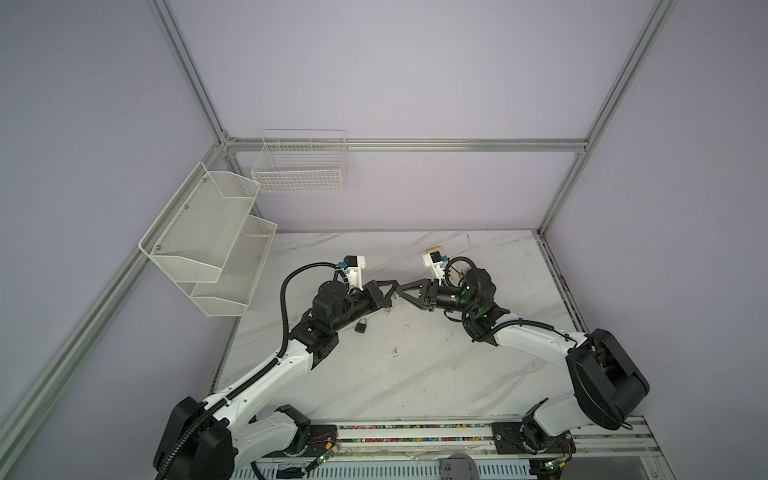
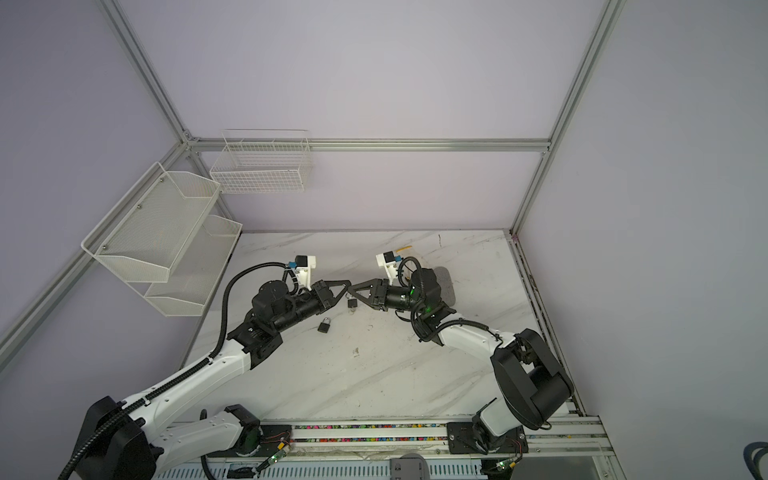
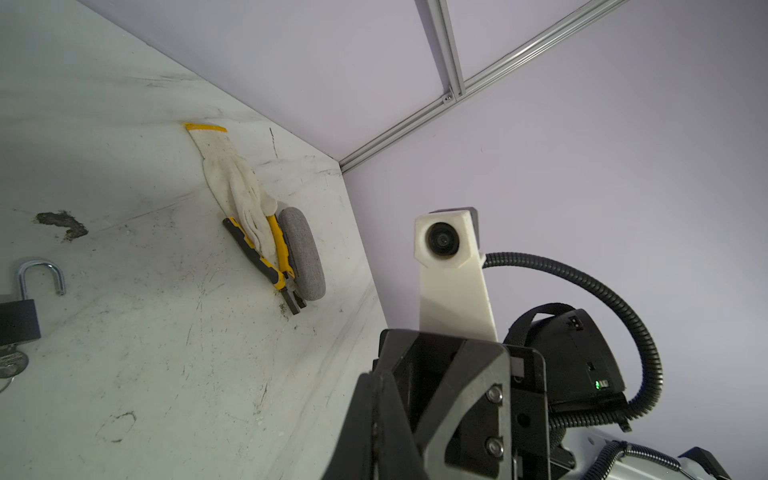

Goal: Unlock with the key

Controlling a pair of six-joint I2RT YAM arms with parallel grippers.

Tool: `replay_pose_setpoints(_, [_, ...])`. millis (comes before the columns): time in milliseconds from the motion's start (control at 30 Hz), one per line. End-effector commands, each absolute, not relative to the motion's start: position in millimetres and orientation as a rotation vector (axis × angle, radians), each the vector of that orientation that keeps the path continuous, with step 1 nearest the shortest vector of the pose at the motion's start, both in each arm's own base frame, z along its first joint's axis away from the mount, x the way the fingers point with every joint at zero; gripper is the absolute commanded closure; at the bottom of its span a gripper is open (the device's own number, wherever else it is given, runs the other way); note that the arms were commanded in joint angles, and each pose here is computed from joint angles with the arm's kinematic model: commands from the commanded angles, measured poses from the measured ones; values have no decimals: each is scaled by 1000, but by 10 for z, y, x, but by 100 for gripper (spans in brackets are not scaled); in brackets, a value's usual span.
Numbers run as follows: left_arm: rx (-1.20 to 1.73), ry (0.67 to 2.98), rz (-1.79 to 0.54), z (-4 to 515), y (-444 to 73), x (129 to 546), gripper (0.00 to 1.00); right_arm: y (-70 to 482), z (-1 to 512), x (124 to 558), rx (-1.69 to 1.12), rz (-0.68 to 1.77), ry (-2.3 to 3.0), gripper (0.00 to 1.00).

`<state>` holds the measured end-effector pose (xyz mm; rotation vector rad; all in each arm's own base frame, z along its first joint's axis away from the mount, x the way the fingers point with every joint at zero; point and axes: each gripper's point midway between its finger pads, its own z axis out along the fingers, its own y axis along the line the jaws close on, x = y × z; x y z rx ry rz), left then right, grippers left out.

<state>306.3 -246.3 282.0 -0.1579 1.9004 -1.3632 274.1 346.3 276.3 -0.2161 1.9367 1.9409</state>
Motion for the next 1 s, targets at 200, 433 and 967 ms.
replay_pose_setpoints(200, [-82, 1793, -1387, 3307, -2509, 3071, 100, 3485, 2853, 2788, -280, 1894, 1905, 69])
replay_pose_setpoints(433, [-107, 1786, -1380, 3314, -2484, 3094, 100, 3470, 2786, 2743, -281, 1905, 1918, 76])
replay_pose_setpoints(967, [-130, 1765, -1393, 3343, -2464, 3102, 100, 3458, 2733, 2684, -293, 1922, 1927, 88])
